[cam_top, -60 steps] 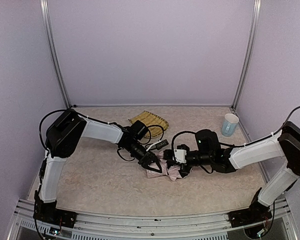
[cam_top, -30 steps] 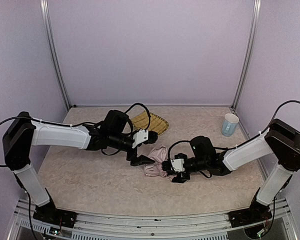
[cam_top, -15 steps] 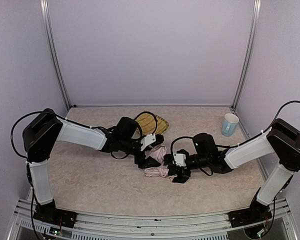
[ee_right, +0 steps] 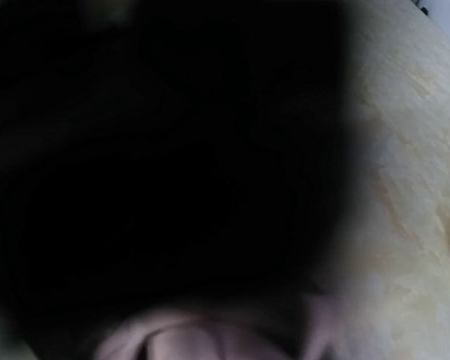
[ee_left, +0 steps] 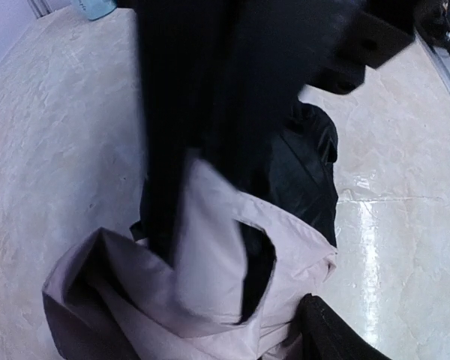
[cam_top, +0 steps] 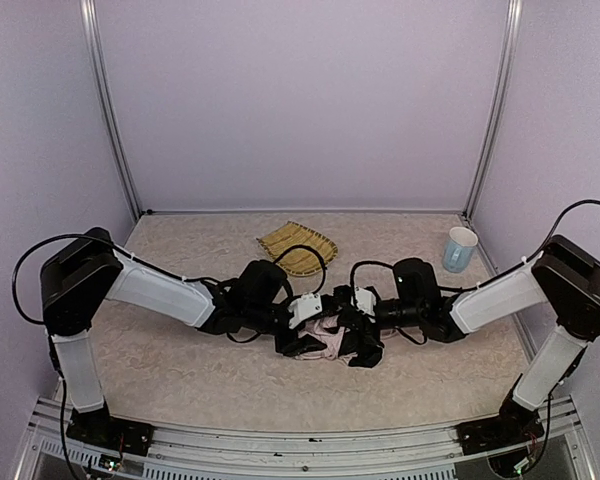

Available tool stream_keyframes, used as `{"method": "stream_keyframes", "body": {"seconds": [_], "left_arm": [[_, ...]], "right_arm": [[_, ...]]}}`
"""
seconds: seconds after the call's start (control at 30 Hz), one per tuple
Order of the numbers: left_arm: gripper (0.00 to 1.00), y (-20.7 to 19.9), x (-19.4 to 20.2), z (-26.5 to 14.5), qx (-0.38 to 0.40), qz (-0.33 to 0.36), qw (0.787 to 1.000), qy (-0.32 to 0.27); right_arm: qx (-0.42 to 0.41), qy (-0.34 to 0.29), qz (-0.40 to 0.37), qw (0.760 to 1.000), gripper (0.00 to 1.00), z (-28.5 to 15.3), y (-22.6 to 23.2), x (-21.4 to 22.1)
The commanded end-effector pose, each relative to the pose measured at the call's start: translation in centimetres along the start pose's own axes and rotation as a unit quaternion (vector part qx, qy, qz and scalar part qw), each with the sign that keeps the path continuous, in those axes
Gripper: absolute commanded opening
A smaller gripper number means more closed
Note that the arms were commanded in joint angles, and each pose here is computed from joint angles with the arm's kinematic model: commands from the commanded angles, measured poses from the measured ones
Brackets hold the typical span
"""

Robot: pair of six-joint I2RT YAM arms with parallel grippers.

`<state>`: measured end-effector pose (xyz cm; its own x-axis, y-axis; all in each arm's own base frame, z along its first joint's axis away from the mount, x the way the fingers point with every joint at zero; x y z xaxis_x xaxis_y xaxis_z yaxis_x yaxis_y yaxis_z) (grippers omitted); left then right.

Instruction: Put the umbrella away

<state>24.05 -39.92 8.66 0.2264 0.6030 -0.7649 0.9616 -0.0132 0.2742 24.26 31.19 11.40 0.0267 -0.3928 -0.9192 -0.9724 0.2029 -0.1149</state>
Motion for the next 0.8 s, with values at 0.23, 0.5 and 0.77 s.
{"method": "stream_keyframes", "body": {"seconds": [0.23,0.5,0.77], "left_arm": [[0.43,-3.6,4.0,1.7,0.003,0.032,0.997,0.067],[0.26,-5.6,5.1,3.2,0.047,0.055,0.992,0.101],[0.22,-4.6,7.2,4.3,0.086,-0.050,0.989,0.111]], "right_arm": [[0.030,-0.066,0.123,0.990,0.00,-1.0,-4.6,-1.8],[0.074,-0.072,0.122,0.987,0.00,1.4,-9.3,-5.1],[0.007,-0.145,0.103,0.984,0.00,-0.9,-5.3,-10.1]]}}
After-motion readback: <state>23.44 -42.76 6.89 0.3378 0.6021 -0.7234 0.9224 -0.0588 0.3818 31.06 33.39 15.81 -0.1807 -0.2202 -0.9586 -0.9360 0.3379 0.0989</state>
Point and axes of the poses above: each gripper's point midway between its finger pads, its own z axis out along the fingers, its own y axis along the line the jaws close on, x = y × z, the point moved 4 cm from there along -z, back along the fingers, and after that the axes turned 10 degrees about z, right-handed, at the moved point
